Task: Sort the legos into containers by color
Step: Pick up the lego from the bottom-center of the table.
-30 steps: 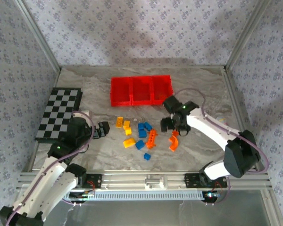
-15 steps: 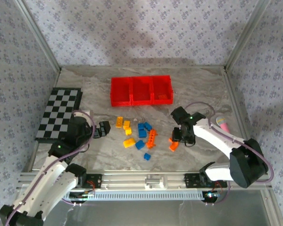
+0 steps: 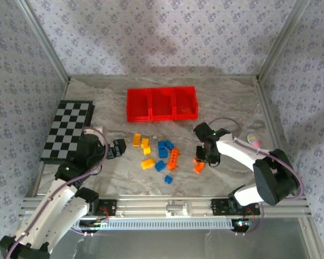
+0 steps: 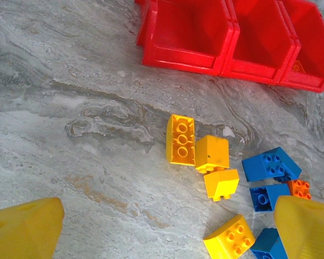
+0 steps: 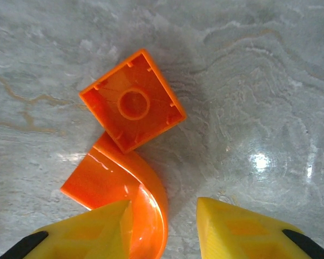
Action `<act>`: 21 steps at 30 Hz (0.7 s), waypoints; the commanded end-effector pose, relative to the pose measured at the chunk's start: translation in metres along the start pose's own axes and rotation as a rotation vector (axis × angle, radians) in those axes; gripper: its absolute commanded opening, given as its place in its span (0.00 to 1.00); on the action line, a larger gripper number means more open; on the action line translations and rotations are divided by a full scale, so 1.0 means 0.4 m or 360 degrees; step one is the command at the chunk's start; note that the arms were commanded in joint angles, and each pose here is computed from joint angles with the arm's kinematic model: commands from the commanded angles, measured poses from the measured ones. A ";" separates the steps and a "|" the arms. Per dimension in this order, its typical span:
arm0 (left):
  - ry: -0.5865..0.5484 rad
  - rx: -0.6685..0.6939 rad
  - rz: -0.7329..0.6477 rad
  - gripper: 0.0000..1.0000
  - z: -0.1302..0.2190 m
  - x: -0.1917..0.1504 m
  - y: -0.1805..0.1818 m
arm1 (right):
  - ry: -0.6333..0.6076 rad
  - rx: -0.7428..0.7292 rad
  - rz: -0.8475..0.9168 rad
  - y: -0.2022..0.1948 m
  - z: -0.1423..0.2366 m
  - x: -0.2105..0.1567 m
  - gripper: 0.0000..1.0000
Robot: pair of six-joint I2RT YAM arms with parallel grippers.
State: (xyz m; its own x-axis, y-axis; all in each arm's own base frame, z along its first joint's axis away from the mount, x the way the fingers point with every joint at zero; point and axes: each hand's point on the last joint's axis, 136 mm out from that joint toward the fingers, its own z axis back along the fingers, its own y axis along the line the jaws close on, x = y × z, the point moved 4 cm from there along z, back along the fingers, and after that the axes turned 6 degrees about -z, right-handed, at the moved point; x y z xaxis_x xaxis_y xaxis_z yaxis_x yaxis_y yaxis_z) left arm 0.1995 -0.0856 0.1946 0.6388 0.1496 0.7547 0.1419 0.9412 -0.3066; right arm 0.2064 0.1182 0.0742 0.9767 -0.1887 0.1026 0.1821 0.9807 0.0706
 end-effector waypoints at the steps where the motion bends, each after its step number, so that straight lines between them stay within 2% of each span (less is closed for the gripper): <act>1: -0.0007 -0.0003 0.0007 1.00 0.004 -0.003 -0.001 | 0.0022 -0.0070 0.0019 -0.024 -0.020 -0.010 0.36; 14: -0.0001 0.0006 0.0002 1.00 0.001 -0.001 -0.001 | 0.0059 -0.0096 0.0071 -0.013 -0.051 -0.019 0.24; 17: 0.0000 0.0008 0.0004 1.00 0.002 -0.001 0.000 | 0.0041 -0.0105 0.0089 -0.010 -0.037 -0.013 0.17; 21: -0.0001 0.0014 0.0003 1.00 0.004 -0.001 0.001 | -0.0002 -0.0098 0.0127 0.002 0.005 0.002 0.00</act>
State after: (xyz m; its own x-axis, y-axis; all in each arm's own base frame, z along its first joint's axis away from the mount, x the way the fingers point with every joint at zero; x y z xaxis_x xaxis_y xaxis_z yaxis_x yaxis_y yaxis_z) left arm 0.1998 -0.0852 0.1942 0.6392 0.1494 0.7544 0.1392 0.9423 -0.3045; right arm 0.2083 0.1238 0.0685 0.9859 -0.1328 0.1019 0.1280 0.9904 0.0527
